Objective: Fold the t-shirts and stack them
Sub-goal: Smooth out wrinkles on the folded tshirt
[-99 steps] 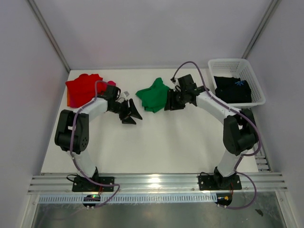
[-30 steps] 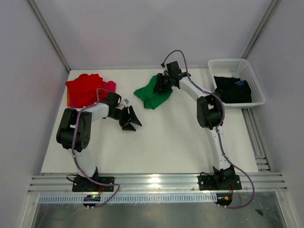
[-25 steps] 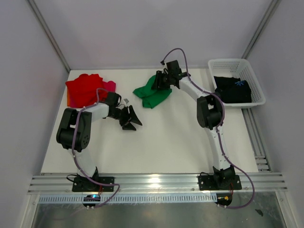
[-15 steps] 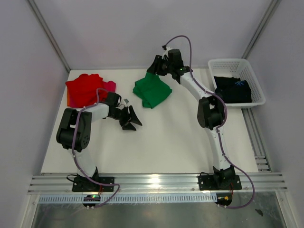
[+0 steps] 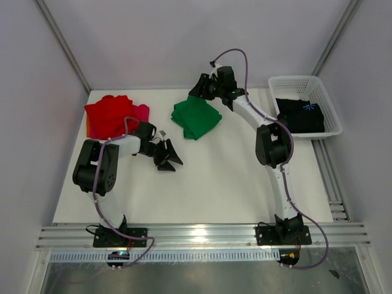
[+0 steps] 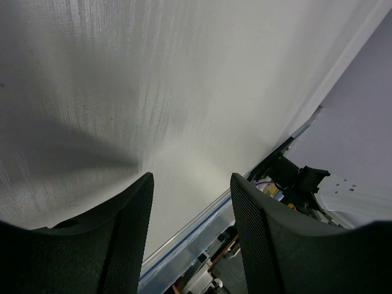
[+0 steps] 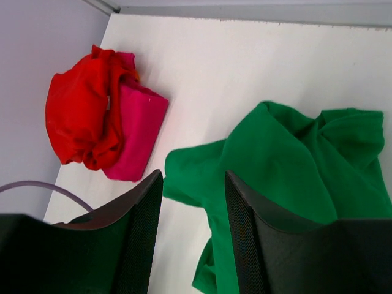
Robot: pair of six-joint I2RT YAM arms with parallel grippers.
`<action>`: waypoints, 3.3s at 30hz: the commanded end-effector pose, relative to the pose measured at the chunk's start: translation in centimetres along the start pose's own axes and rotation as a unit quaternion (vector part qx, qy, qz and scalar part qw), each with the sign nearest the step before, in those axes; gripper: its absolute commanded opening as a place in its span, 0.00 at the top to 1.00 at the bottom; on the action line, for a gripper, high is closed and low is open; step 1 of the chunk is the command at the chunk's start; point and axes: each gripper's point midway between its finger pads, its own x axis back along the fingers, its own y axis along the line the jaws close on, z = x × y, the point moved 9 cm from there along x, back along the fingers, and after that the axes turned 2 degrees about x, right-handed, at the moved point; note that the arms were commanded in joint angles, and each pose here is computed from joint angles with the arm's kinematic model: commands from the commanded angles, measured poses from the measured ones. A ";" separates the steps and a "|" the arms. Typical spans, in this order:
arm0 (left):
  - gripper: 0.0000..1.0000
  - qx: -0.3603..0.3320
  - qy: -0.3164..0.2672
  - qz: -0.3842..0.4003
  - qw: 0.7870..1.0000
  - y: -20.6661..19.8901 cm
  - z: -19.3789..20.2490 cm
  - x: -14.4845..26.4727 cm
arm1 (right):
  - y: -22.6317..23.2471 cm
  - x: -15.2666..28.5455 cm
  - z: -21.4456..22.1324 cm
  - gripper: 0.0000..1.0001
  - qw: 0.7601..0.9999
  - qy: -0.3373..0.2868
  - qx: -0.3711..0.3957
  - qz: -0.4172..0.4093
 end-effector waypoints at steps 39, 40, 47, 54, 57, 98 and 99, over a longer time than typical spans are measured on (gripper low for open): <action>0.43 -0.152 -0.132 0.222 0.954 -16.8 4.9 16.2 | -4.1 -0.8 10.4 0.50 0.986 0.100 -0.085 0.102; 0.43 -0.156 -0.133 0.223 0.953 -16.9 5.1 16.4 | -4.0 -0.3 10.7 0.50 0.985 0.104 -0.085 0.104; 0.43 -0.172 -0.137 0.233 0.947 -18.1 5.1 17.4 | -1.4 5.5 12.8 0.50 0.975 0.140 -0.087 0.149; 0.43 -0.178 -0.144 0.237 0.944 -18.7 5.2 18.0 | 3.4 10.6 16.1 0.50 0.969 0.180 -0.087 0.145; 0.43 -0.178 -0.143 0.236 0.944 -18.6 5.4 18.1 | 4.8 12.8 18.0 0.50 0.965 0.210 -0.078 0.136; 0.43 -0.161 -0.160 0.171 0.959 -15.5 5.7 16.5 | 3.1 0.0 8.7 0.50 0.986 0.021 0.024 0.165; 0.43 -0.160 -0.160 0.170 0.959 -15.4 5.7 16.5 | 2.7 0.0 9.3 0.50 0.985 0.028 0.024 0.169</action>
